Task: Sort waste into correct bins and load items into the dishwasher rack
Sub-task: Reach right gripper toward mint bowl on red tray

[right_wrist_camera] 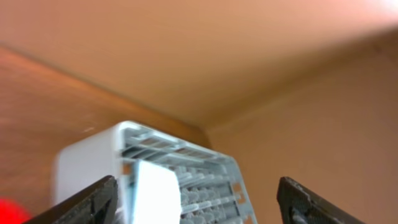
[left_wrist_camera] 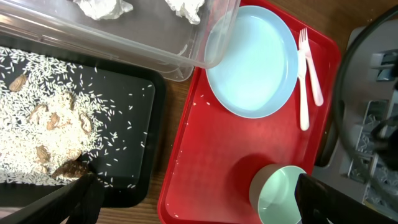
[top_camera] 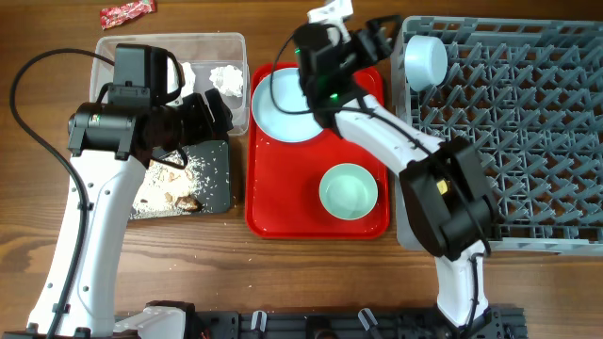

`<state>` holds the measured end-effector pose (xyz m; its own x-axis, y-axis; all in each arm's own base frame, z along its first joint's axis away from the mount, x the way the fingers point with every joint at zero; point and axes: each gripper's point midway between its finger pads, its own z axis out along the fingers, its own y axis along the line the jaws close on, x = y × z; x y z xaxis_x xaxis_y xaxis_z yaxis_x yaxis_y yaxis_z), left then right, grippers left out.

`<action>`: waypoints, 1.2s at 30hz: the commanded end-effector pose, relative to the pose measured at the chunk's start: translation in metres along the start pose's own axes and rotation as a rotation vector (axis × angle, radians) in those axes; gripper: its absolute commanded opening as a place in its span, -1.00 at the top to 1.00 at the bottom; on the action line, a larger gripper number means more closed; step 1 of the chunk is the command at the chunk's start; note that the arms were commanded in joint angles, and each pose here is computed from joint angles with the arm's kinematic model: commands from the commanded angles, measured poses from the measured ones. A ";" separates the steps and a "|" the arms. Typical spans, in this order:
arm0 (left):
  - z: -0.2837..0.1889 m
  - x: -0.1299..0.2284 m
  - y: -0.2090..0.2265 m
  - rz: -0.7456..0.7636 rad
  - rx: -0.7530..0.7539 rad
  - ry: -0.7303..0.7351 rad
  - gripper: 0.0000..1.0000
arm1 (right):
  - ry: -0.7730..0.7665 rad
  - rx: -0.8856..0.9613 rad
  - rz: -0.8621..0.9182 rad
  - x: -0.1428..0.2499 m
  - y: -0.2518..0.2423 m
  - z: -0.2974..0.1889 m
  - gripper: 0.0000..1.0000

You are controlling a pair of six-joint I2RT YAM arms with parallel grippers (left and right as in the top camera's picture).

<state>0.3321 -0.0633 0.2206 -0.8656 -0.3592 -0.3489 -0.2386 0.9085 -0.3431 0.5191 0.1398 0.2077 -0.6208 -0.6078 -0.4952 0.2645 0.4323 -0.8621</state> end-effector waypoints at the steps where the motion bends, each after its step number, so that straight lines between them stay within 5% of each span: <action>1: -0.004 -0.005 0.000 0.003 0.001 -0.019 -0.99 | -0.065 -0.201 0.119 -0.010 0.006 -0.019 -0.65; 6: -0.004 -0.005 0.000 0.003 0.001 -0.019 -1.00 | 0.089 -0.692 0.263 0.028 0.042 -0.046 -0.77; 9: -0.004 -0.005 0.000 0.003 0.001 -0.019 -1.00 | 0.148 -0.982 0.327 0.034 0.031 -0.089 -0.99; 13: -0.004 -0.005 0.000 0.003 0.001 -0.019 -1.00 | 0.201 -1.210 0.378 0.045 -0.009 -0.141 -0.99; 26: -0.004 -0.005 0.000 0.003 0.001 -0.019 -1.00 | 0.469 -1.308 0.115 0.168 0.054 -0.169 -0.49; 36: -0.004 -0.005 0.000 0.003 0.001 -0.019 -1.00 | 0.445 -1.293 0.155 0.195 0.089 -0.158 -0.11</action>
<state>0.3321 -0.0634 0.2206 -0.8657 -0.3591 -0.3488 -0.2385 0.9084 -0.3434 0.3069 0.1690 0.0623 -0.8895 -0.3483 -0.2959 -0.3701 0.9288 0.0193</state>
